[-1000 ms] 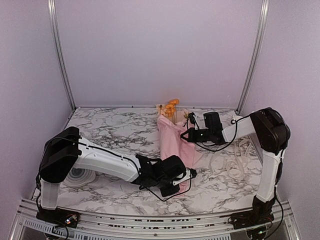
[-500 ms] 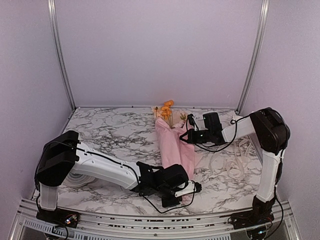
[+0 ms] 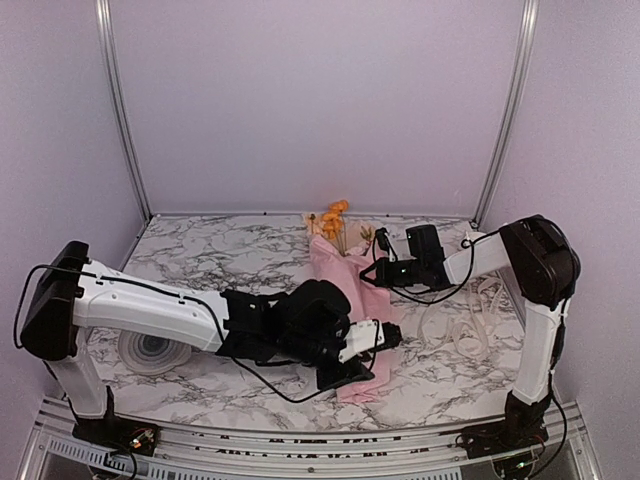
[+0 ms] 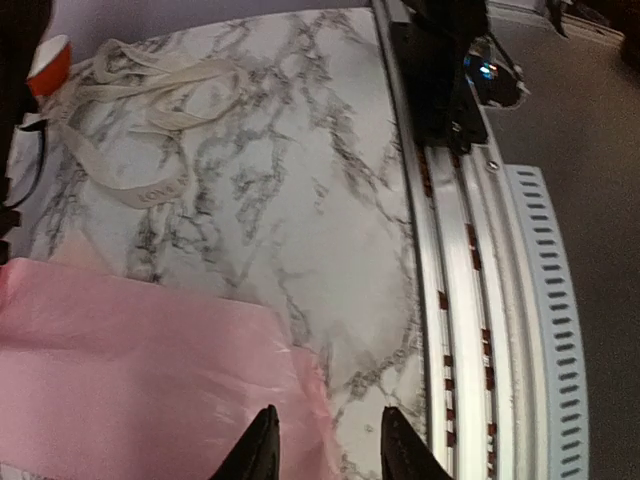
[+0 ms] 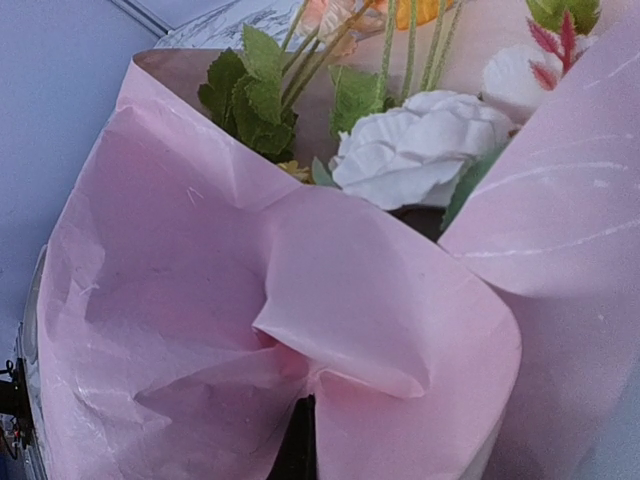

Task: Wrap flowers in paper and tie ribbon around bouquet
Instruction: Press the fold line on the 2/3-folded wrapping paper, then move the ribbon to the center of the board, then pick up the folded bouquet from the center of the board, then move the ribbon to the center of the board, then pick up the left side of the ribbon at the center of the board, then pick up the right side of the ribbon from the center of the board.

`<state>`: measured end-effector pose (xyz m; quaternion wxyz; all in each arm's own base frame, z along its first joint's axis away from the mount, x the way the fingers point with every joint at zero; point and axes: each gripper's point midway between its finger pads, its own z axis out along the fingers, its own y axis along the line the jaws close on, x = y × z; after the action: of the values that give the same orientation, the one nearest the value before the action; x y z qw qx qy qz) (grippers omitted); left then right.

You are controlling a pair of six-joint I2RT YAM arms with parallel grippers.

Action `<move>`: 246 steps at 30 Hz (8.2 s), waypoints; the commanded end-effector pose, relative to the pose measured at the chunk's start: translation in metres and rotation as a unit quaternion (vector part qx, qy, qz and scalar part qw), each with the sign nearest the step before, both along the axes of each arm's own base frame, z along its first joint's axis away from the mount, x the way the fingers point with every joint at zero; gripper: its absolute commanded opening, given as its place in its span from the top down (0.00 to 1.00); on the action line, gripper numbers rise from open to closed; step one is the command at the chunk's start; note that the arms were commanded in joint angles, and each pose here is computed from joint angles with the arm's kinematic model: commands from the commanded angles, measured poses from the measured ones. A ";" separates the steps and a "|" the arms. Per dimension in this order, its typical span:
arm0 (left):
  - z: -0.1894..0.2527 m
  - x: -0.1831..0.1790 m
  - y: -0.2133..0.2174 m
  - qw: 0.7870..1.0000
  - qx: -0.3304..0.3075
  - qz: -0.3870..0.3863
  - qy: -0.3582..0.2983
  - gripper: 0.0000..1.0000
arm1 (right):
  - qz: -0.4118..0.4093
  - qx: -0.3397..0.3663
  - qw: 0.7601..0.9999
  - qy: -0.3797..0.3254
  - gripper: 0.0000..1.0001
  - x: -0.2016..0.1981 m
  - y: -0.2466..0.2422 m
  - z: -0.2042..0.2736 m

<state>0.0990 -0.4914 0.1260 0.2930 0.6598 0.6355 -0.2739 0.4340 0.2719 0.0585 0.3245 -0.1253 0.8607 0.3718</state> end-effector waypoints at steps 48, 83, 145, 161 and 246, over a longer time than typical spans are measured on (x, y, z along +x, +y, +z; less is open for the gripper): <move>-0.162 0.045 0.013 0.978 0.151 0.146 -0.009 0.71 | -0.027 -0.271 0.933 0.235 0.50 -0.182 -0.123 -0.045; -0.166 0.046 0.022 0.975 0.166 0.147 -0.008 0.70 | 0.052 0.005 0.991 0.127 0.05 -0.147 -0.009 0.082; -0.081 0.023 -0.064 0.992 0.048 -0.013 -0.116 0.21 | 0.063 0.039 0.984 0.164 1.00 -0.104 0.024 -0.007; -0.122 0.024 -0.066 0.990 0.121 -0.014 -0.069 1.00 | 0.068 0.020 0.985 0.156 1.00 -0.098 0.024 0.007; 0.000 0.214 -0.014 0.940 -0.062 0.320 0.103 1.00 | 0.079 -0.016 0.958 0.275 1.00 -0.172 -0.003 -0.049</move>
<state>0.3144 -0.4867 0.1410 0.3834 0.3800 0.8113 -0.2243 0.2770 0.2750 0.0296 0.0696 -0.1055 0.8984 0.4206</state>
